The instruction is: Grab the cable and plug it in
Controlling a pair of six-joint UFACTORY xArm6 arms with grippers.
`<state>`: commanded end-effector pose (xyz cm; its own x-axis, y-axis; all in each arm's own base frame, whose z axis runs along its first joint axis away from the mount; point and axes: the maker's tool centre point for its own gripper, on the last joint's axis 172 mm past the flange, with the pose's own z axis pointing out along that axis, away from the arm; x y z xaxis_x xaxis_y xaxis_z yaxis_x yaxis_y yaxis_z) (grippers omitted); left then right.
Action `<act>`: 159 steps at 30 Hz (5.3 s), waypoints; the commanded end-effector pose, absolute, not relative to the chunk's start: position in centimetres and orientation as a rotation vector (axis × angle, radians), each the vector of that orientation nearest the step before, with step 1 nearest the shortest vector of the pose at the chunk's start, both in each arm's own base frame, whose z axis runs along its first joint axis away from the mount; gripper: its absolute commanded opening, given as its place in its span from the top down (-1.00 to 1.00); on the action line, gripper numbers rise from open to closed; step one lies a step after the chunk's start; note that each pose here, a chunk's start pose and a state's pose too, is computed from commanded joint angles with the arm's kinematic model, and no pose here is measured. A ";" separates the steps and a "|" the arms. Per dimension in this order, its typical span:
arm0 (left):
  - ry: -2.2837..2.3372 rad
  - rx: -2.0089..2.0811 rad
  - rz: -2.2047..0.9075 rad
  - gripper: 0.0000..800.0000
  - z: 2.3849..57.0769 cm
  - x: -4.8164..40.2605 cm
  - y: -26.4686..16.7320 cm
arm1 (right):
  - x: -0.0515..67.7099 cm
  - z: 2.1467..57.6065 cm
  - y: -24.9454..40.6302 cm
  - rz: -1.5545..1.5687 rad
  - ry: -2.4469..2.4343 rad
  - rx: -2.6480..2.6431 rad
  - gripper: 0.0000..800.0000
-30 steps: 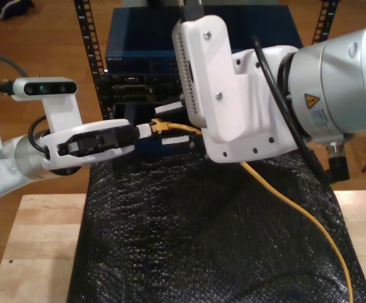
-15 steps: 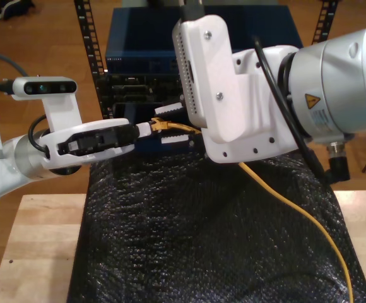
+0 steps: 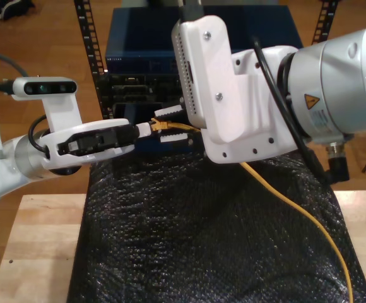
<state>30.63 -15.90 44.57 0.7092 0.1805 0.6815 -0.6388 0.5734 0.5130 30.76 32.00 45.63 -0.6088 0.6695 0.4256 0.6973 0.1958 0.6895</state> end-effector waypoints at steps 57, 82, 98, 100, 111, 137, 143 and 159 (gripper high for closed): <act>-0.631 0.986 0.640 -0.99 43.0 34.7 -15.6 | 36.4 45.1 28.6 -1.382 -2.212 -1.658 1.00; -0.999 1.320 0.834 -0.99 36.9 39.5 -13.2 | 38.8 36.2 13.6 -0.883 -1.840 -2.127 1.00; -1.483 1.687 0.558 -0.99 30.7 35.8 -6.7 | 38.3 34.0 12.5 -0.821 -1.803 -2.161 1.00; -1.559 1.708 0.505 -0.99 30.1 35.0 -5.3 | 38.1 33.5 12.5 -0.810 -1.798 -2.161 1.00; -1.665 1.856 0.489 -0.99 29.4 33.6 5.2 | 38.1 33.2 12.3 -0.798 -1.790 -2.167 1.00; -1.869 1.731 0.493 -1.00 23.0 14.2 16.2 | 38.5 32.7 11.5 -0.780 -1.739 -2.203 1.00; -1.825 1.693 0.510 -1.00 21.0 9.7 15.9 | 38.8 32.3 11.5 -0.767 -1.727 -2.203 1.00; -1.813 1.611 0.496 -1.00 18.1 5.1 13.4 | 40.3 31.2 11.5 -0.730 -1.705 -2.208 1.00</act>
<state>5.11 13.43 18.06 -0.0298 -0.7273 0.6856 -0.9751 0.1720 0.1401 40.31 11.51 31.23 0.1860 0.8259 0.5323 0.9551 -0.2791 0.0993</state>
